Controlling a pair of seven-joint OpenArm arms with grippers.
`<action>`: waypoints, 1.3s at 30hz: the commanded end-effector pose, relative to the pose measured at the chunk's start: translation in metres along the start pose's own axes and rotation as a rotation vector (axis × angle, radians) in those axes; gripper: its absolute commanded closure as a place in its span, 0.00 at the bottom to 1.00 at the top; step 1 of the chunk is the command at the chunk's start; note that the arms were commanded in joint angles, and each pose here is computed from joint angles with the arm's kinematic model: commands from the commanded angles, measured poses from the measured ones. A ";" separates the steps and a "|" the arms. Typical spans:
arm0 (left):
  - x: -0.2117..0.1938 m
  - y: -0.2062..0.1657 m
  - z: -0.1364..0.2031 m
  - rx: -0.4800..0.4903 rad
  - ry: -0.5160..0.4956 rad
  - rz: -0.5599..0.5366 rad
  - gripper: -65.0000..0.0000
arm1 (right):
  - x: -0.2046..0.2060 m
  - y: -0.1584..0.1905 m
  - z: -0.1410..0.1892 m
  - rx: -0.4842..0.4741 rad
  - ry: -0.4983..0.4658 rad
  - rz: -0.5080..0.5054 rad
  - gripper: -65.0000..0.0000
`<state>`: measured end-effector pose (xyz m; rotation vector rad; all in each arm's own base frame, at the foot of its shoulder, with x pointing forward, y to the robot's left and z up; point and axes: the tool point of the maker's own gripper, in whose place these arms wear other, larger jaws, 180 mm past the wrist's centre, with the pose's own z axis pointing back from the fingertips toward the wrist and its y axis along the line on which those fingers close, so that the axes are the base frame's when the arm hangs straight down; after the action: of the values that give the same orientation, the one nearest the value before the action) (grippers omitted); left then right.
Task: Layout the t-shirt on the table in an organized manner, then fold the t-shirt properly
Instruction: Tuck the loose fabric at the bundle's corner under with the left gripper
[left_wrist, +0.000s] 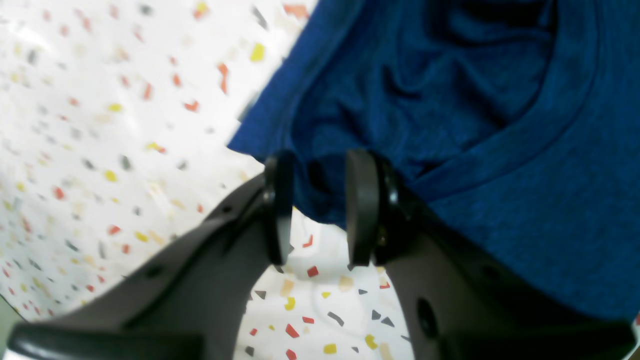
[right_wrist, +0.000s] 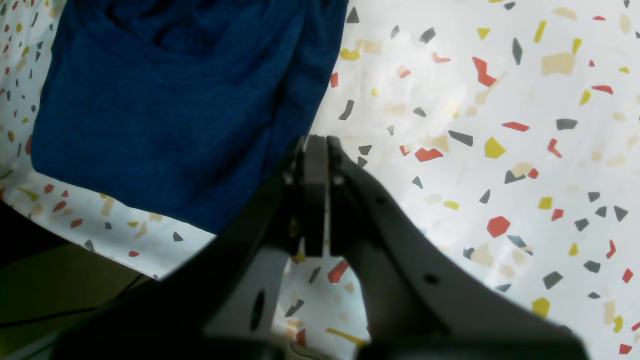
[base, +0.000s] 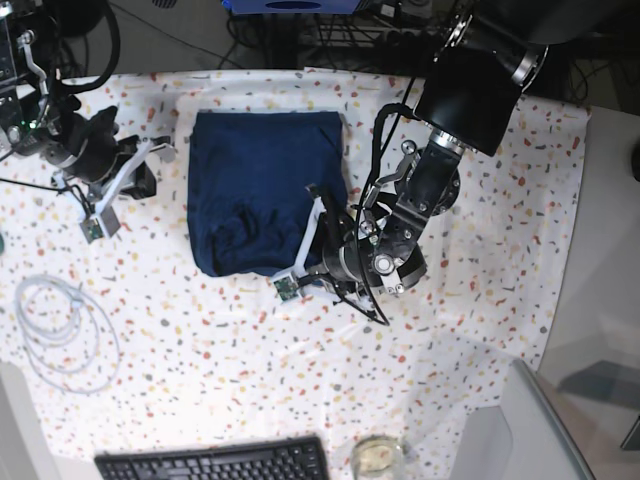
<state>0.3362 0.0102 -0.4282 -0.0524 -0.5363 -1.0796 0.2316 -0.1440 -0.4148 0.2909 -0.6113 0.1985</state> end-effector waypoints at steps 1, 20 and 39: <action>0.011 0.014 0.004 0.028 -0.030 0.002 0.74 | 0.012 -0.004 0.004 -0.006 -0.037 0.009 1.00; 0.013 0.033 -0.007 0.020 -0.021 0.014 1.00 | 0.012 -0.004 0.004 -0.007 -0.035 0.008 1.00; 0.041 0.052 -0.015 0.015 -0.082 0.036 1.00 | 0.016 -0.014 -0.003 -0.024 -0.034 -0.003 1.00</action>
<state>0.3805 0.0070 -0.4358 -0.0904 -0.5373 -1.0457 0.2409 -0.1509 -0.4202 0.2778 -0.6067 0.1827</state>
